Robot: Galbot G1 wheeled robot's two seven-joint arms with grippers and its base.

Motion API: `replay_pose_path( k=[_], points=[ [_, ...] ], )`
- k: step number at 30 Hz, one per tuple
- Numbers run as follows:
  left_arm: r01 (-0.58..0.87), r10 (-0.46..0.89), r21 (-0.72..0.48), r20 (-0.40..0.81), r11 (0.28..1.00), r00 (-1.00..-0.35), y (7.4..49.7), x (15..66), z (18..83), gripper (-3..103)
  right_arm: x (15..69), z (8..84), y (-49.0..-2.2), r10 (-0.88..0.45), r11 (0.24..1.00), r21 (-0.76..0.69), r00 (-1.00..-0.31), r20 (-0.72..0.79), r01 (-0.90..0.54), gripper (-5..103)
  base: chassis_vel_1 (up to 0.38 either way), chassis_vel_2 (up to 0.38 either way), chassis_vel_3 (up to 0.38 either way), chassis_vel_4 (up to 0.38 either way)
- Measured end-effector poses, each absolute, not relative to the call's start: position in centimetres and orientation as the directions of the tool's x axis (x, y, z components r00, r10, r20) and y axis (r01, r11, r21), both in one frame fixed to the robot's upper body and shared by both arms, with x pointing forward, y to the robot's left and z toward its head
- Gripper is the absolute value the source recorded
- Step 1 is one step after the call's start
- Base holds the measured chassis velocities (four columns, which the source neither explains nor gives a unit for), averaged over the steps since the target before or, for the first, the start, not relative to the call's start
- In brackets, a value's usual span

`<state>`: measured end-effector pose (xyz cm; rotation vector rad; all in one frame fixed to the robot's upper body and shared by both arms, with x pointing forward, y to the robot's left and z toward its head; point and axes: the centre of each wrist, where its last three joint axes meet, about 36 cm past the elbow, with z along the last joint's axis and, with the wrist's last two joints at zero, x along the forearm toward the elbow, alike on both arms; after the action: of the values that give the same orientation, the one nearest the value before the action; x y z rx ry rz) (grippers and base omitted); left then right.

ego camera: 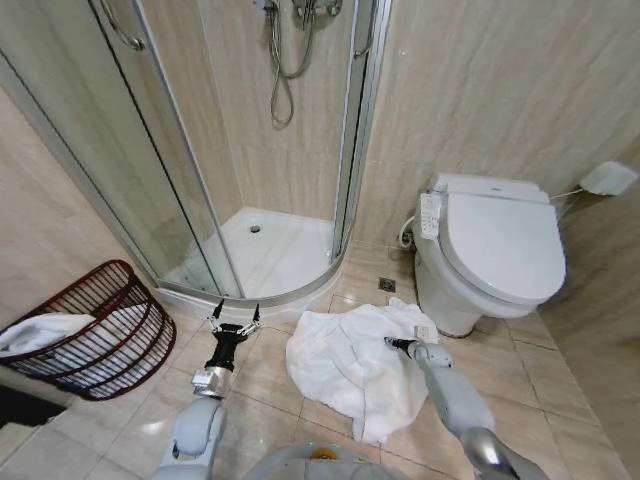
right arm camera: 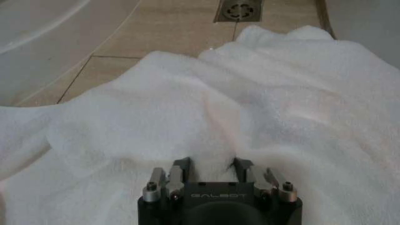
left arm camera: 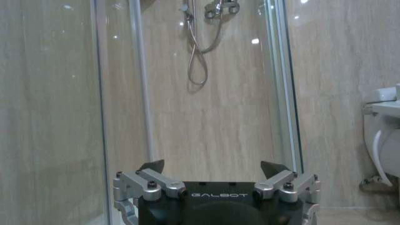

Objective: Discard the used towel into the hamper.

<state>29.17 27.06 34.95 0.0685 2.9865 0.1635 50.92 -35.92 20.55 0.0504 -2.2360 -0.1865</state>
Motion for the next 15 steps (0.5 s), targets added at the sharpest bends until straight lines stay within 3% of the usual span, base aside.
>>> replay_pose_path(
  k=[3, 7, 11, 15],
  points=[
    [0.039, 0.055, 0.111, -0.146, 0.993, -0.988, 27.03, 29.16, 34.93, 100, 50.77, 20.34, -36.1, -0.094, 0.987, 0.153, -0.63, 0.771, 0.039, 33, 0.0, 0.0, 0.0, 0.0],
    [0.04, 0.055, 0.11, -0.144, 0.993, -0.988, 26.98, 29.19, 34.83, 100, 50.72, 20.24, -36.28, -0.09, 0.987, 0.155, -0.631, 0.771, 0.048, 27, 0.0, 0.0, 0.0, 0.0],
    [0.044, 0.059, 0.105, -0.138, 0.994, -0.989, 26.74, 29.2, 34.55, 100, 50.56, 20.09, -36.63, -0.078, 0.984, 0.162, -0.64, 0.764, 0.073, 7, 0.0, 0.0, 0.0, 0.0],
    [0.048, 0.062, 0.105, -0.137, 0.993, -0.989, 26.66, 29.19, 34.48, 100, 50.32, 19.69, -36.84, -0.065, 0.983, 0.16, -0.646, 0.761, 0.091, 3, 0.0, 0.0, 0.0, 0.0]
  ],
)
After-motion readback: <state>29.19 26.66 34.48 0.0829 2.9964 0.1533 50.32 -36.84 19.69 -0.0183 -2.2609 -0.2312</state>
